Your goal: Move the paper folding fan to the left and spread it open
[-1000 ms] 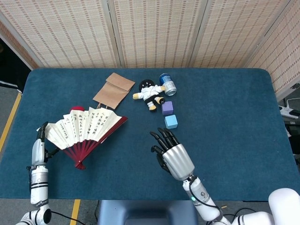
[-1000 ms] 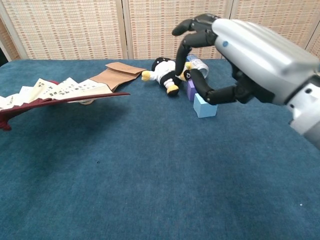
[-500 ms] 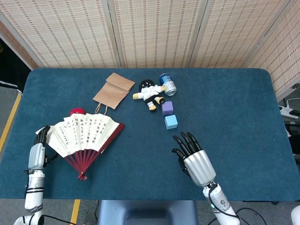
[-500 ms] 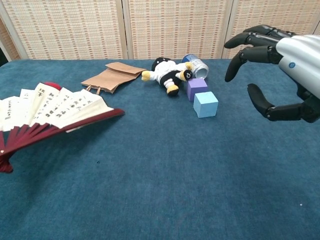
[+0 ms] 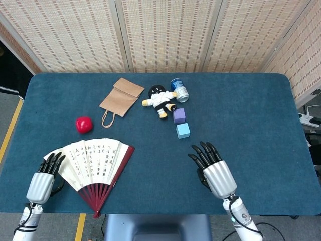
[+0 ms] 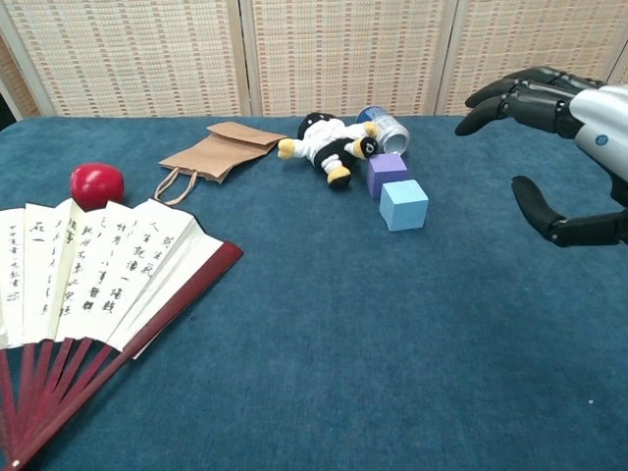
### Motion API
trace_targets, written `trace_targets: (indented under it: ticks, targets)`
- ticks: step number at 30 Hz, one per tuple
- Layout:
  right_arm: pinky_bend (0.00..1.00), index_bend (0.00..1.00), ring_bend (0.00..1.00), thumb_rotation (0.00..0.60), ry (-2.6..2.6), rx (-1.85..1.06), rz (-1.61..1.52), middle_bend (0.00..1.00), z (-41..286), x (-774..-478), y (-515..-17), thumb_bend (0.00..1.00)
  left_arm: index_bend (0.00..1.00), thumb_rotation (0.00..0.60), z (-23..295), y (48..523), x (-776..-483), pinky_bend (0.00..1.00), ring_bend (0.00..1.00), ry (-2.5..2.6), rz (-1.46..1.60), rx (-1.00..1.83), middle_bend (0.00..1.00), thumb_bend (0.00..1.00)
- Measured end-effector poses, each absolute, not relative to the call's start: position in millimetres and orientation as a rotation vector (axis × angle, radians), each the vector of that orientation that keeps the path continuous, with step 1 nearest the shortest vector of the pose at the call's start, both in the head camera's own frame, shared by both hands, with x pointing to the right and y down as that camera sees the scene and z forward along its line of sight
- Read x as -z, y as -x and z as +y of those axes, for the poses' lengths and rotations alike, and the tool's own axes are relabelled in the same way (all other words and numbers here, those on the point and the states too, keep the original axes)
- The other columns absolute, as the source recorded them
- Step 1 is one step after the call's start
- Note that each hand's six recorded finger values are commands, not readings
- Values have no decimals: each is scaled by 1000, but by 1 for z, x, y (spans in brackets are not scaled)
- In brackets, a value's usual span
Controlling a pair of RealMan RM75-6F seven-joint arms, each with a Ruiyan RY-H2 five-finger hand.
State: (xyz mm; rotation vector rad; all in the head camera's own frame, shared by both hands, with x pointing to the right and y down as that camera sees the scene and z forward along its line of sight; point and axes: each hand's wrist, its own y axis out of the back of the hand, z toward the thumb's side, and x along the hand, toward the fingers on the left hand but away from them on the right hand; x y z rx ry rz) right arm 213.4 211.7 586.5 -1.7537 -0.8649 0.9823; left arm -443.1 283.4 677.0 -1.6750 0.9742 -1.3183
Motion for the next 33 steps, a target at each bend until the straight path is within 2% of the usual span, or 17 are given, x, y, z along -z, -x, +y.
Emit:
trace_targets:
  ticks: [8, 13, 16, 19, 27, 30, 33]
  targets:
    - [73, 156, 0, 600, 1760, -1012, -869, 59, 209, -584, -230, 566, 0, 600, 275, 456, -671, 43, 0, 1548, 721, 1481, 0, 478]
    - [25, 99, 0, 600, 1741, -1040, -877, 46, 207, -580, -244, 504, 0, 600, 257, 460, -655, 42, 0, 1418, 651, 1605, 0, 474]
    - [0, 21, 0, 600, 1706, -1089, -876, 4, 207, -577, -260, 418, 0, 600, 252, 454, -644, 39, 0, 1414, 693, 1615, 0, 471]
    - [0, 0, 0, 600, 1651, -1168, -879, 0, 210, -570, -287, 355, 0, 600, 250, 454, -630, 36, 0, 1447, 770, 1583, 0, 465]
    - [0, 0, 0, 600, 1502, -1412, -959, 0, 233, -545, -379, 287, 0, 600, 256, 460, -583, 35, 0, 1806, 1104, 1460, 0, 451]
    - [0, 0, 0, 600, 1499, -1473, -1001, 0, 238, -542, -404, 258, 0, 600, 253, 464, -564, 35, 0, 1849, 1135, 1446, 0, 448]
    - [0, 0, 0, 600, 1490, -1506, -1041, 0, 237, -535, -423, 254, 0, 600, 256, 461, -560, 35, 0, 1833, 1112, 1432, 0, 445]
